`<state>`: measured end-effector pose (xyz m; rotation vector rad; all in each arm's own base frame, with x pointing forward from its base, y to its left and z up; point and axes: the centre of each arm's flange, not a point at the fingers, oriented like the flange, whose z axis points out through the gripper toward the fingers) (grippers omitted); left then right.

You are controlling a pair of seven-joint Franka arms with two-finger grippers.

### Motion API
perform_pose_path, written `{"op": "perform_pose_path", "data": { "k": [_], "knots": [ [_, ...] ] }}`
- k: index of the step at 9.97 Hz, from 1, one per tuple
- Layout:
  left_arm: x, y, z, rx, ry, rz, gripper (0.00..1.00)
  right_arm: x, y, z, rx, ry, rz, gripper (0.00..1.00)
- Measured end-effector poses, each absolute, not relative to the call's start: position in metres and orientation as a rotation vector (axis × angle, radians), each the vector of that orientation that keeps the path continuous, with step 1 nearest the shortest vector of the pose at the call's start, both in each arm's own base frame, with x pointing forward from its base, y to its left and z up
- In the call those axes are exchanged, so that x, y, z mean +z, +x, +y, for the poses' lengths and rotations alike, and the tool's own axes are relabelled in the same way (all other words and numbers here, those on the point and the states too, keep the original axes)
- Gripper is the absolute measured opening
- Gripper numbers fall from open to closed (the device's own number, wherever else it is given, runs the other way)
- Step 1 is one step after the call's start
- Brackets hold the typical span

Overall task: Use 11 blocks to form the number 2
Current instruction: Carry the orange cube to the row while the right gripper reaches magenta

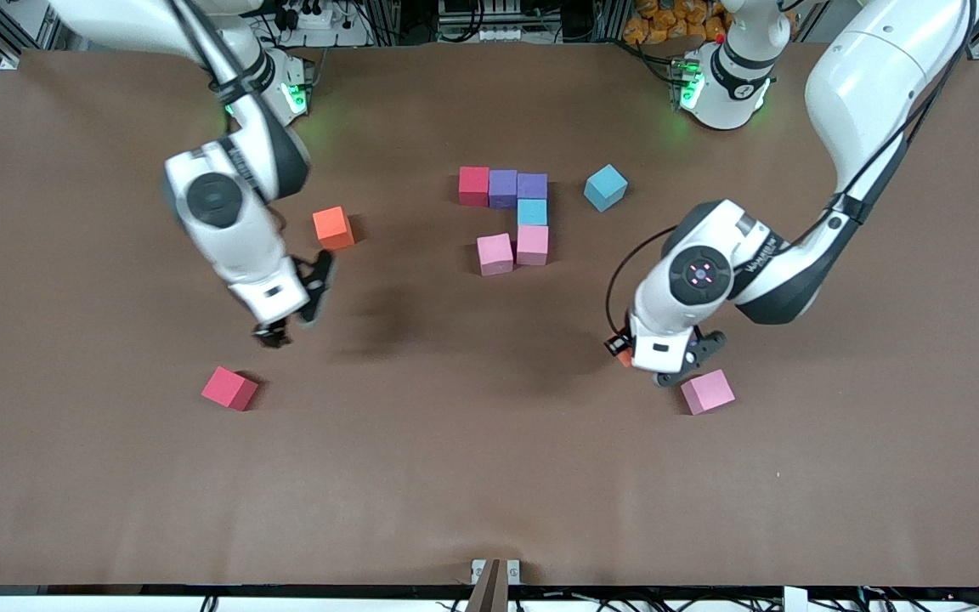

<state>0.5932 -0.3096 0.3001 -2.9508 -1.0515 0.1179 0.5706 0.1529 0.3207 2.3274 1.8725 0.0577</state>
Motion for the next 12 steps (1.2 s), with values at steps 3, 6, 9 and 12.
{"op": "perform_pose_path", "data": {
  "k": [3,6,9,12],
  "knots": [
    [0.31,0.549,-0.381,0.134,-2.853,-1.307,0.55,0.314,0.6,0.074,0.119,2.436,1.722,0.86],
    [0.308,0.475,-0.469,0.134,-2.707,-1.54,0.55,0.307,0.628,0.045,0.141,2.451,1.715,0.9],
    [0.328,0.428,-0.536,0.104,-2.549,-1.848,0.55,0.281,0.646,0.001,0.119,2.385,1.84,0.93],
    [0.312,0.413,-0.576,0.022,-2.358,-2.13,0.55,0.274,0.653,0.001,0.123,2.308,1.941,0.93]
  ]
}}
